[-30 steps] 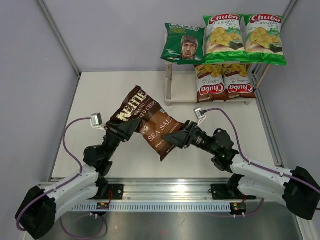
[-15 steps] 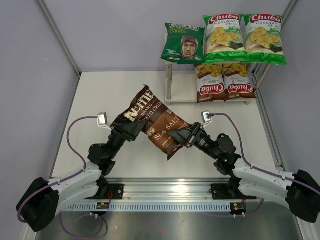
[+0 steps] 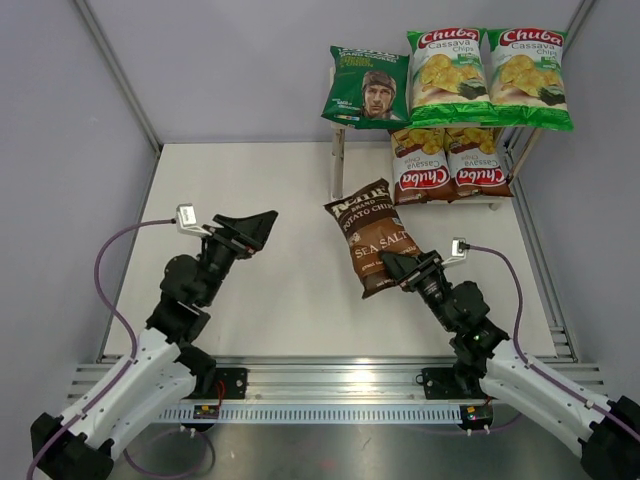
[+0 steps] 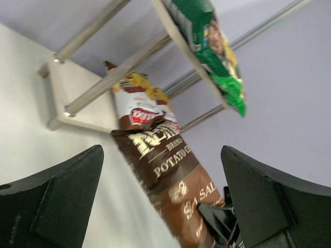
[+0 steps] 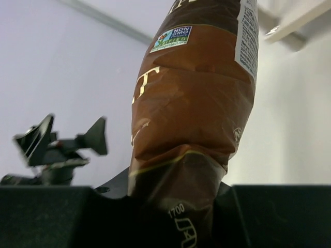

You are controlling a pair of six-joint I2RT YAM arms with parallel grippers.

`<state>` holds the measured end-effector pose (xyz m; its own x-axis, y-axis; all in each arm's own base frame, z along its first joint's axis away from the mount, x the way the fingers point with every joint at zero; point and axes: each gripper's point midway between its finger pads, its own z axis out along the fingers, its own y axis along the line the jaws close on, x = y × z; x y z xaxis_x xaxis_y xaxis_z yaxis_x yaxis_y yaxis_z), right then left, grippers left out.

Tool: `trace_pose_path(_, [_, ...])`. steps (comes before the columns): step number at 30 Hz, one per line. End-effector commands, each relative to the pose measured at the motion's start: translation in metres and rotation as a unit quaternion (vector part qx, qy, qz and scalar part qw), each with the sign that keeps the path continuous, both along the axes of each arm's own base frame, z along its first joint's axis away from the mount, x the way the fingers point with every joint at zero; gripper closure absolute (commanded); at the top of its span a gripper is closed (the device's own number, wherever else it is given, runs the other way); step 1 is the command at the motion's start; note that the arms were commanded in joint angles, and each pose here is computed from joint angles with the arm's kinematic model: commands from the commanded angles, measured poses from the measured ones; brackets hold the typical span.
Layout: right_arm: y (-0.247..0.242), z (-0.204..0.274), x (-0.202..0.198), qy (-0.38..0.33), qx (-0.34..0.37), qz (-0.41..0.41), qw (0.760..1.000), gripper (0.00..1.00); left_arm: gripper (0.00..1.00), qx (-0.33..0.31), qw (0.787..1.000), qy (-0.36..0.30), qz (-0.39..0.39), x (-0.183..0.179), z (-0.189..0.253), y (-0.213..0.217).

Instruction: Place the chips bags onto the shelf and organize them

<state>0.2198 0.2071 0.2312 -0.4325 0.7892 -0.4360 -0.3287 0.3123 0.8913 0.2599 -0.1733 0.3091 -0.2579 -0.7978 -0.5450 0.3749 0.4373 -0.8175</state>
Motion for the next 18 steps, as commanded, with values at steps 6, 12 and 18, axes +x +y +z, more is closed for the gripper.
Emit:
trace_pose_path(6, [-0.047,0.025,0.046,-0.032,-0.026,-0.124,0.991,0.75,0.01,0.179,0.982,0.064,0.006,-0.012,-0.033,0.016])
trace_pose_path(12, [-0.060,0.049,0.084,-0.053,-0.039,-0.161,0.985,0.75,0.01,0.249,0.966,0.062,-0.038,-0.031,-0.028,0.014])
trace_pose_path(18, [-0.055,0.065,0.129,-0.076,-0.082,-0.171,0.979,0.75,0.01,0.337,0.935,0.080,-0.077,-0.056,-0.023,0.025])
